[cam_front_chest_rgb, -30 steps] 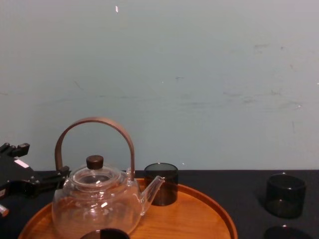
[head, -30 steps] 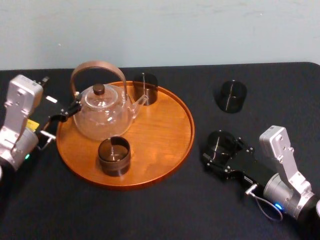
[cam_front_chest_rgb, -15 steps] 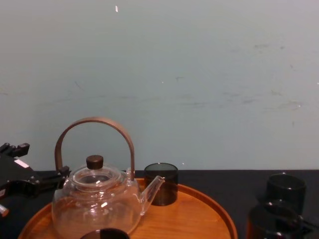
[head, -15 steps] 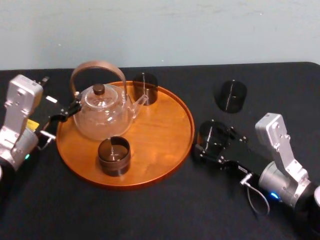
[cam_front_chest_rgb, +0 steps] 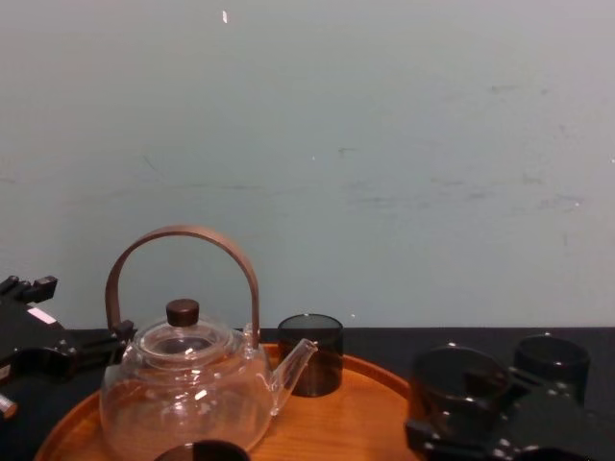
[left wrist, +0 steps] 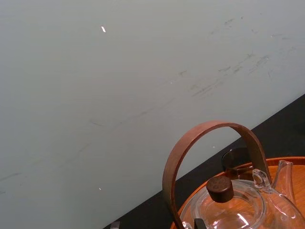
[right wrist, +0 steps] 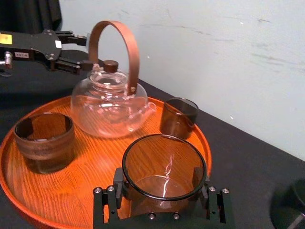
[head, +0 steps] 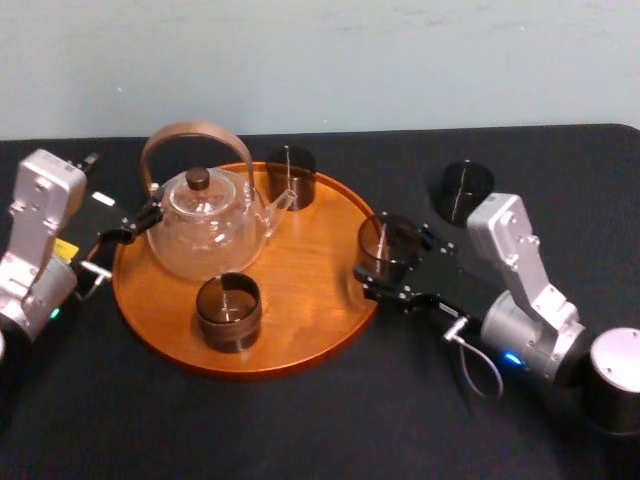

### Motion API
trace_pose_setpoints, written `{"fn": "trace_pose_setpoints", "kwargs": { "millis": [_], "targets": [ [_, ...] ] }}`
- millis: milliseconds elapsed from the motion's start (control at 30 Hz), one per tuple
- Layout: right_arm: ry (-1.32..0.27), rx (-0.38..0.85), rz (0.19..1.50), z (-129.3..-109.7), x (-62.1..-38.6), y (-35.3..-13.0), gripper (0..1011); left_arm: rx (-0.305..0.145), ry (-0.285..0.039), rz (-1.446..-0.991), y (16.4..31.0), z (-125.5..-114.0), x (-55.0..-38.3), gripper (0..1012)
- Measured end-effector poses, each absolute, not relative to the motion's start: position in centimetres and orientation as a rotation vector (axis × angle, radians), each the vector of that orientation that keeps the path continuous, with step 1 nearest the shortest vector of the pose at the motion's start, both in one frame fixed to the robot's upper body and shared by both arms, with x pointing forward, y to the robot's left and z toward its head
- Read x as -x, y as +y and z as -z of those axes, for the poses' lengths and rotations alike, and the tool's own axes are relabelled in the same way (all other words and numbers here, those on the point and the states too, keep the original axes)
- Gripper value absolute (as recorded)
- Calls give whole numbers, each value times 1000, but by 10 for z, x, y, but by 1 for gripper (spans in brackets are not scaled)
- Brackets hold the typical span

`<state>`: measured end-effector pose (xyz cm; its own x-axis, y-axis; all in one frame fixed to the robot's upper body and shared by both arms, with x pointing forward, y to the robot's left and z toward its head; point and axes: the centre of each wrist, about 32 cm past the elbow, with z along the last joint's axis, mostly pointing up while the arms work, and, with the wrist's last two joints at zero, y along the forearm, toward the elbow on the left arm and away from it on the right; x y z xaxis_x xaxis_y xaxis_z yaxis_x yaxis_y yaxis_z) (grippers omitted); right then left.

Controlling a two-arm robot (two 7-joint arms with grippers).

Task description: Pick up the glass from the table and place it on the tray.

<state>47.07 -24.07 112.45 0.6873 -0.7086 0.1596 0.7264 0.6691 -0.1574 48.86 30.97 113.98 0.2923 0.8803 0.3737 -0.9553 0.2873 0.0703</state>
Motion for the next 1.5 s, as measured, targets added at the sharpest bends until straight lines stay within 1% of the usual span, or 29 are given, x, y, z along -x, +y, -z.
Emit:
{"fn": "trace_pose_setpoints", "kwargs": {
  "millis": [300,767,1133,1500],
  "targets": [
    [-91,212,764,-1126,-483,-221,911,-304,-285,-1248,310,-1140,-489,1009],
    [-89,206,717,-1120,-490,-204,911,-304,-285,-1248,310,-1140,-489,1010],
    [-85,215,678,-1104,-494,-195,912,-305,-285,-1248,310,-1140,-489,1010],
    [-71,221,662,-1089,-498,-191,911,-304,-285,-1248,310,-1140,-489,1009]
  ]
}}
